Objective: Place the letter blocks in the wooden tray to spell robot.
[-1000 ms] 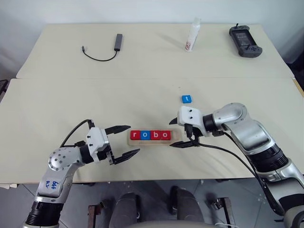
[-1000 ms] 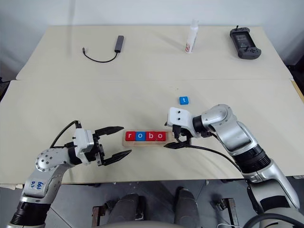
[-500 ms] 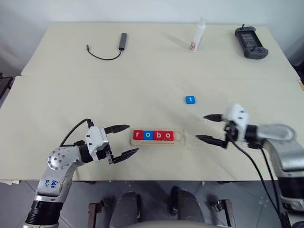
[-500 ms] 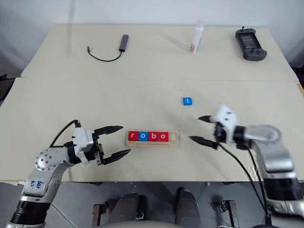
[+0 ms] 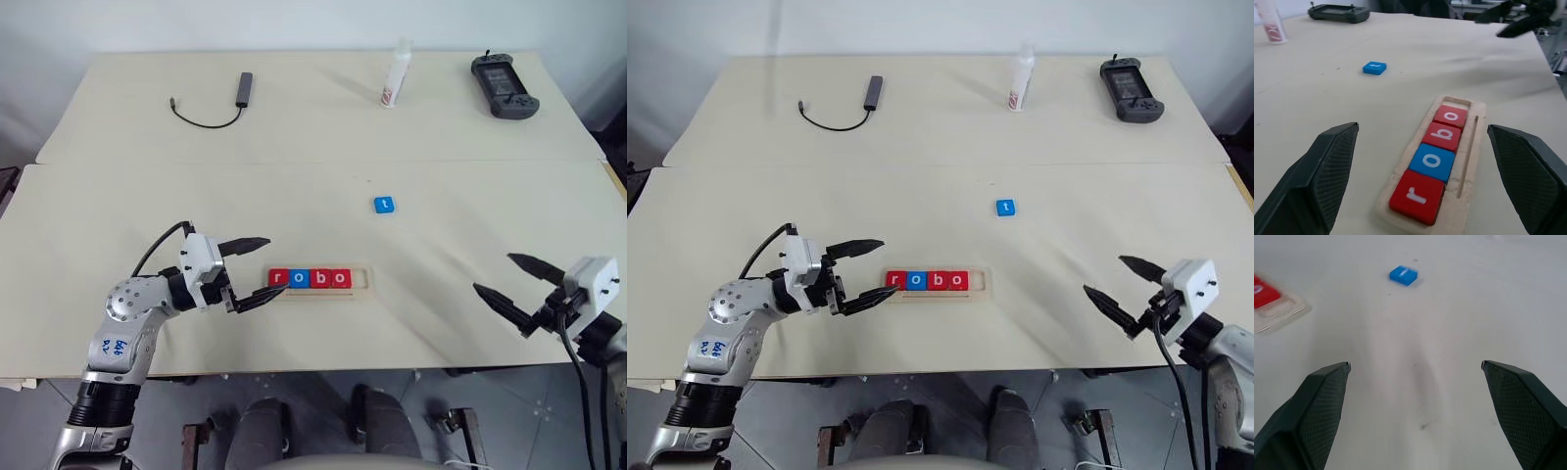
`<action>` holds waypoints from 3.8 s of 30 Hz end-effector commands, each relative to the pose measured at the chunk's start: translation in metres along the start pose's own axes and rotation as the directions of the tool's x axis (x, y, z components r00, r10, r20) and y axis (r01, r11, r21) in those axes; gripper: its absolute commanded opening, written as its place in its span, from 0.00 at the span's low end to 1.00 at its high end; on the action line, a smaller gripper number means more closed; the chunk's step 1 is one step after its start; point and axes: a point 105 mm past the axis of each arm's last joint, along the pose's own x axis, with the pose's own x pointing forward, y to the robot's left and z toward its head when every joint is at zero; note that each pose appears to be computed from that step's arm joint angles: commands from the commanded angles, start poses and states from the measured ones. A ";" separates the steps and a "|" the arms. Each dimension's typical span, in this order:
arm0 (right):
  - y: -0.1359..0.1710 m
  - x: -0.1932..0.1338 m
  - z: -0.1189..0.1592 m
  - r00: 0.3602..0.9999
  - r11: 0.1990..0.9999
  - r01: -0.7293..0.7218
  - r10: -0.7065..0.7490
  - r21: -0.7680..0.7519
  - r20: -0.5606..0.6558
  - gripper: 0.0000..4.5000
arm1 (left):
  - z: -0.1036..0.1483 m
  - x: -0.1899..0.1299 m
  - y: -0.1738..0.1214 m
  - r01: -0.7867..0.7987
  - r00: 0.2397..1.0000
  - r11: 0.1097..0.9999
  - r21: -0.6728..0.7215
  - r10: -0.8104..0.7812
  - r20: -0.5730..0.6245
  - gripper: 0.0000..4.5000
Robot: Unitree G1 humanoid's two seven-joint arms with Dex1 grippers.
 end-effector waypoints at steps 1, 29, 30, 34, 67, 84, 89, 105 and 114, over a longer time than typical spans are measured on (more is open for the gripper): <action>0.000 0.017 0.012 1.000 1.000 -0.003 0.003 -0.007 0.020 1.00 | 0.006 0.001 0.001 0.002 1.000 0.999 0.042 -0.003 0.016 1.00; 0.038 0.205 0.019 0.943 0.961 0.181 -0.109 0.210 -0.315 0.79 | 0.006 -0.011 -0.014 -0.074 0.997 0.995 0.072 0.075 -0.010 1.00; 0.038 0.204 0.020 0.943 0.961 0.182 -0.110 0.208 -0.314 0.71 | 0.006 -0.011 -0.014 -0.074 0.997 0.995 0.072 0.075 -0.010 1.00; 0.037 0.197 0.025 0.944 0.960 0.186 -0.116 0.207 -0.308 0.40 | 0.006 -0.009 -0.013 -0.062 0.998 0.996 0.070 0.063 -0.007 1.00; 0.058 0.056 0.018 0.933 0.991 0.059 -0.010 0.123 -0.360 0.99 | 0.003 0.023 -0.013 0.131 0.990 0.990 0.048 -0.133 0.046 1.00; 0.020 0.074 -0.013 0.653 0.667 -0.721 0.560 -0.190 -0.510 0.91 | 0.011 0.011 -0.020 0.101 0.994 0.991 0.082 -0.104 0.032 1.00; 0.017 0.083 -0.012 0.641 0.646 -0.737 0.578 -0.197 -0.505 0.55 | 0.011 0.007 -0.021 0.109 0.994 0.990 0.090 -0.111 0.018 1.00; 0.082 0.111 0.036 0.604 0.606 -0.783 0.689 -0.139 -0.401 0.33 | 0.008 0.008 -0.030 0.098 0.995 0.993 0.067 -0.100 0.030 1.00; 0.092 0.120 0.025 0.598 0.606 -0.782 0.664 -0.145 -0.450 0.33 | 0.008 0.006 -0.031 0.072 0.997 0.995 0.066 -0.074 0.030 1.00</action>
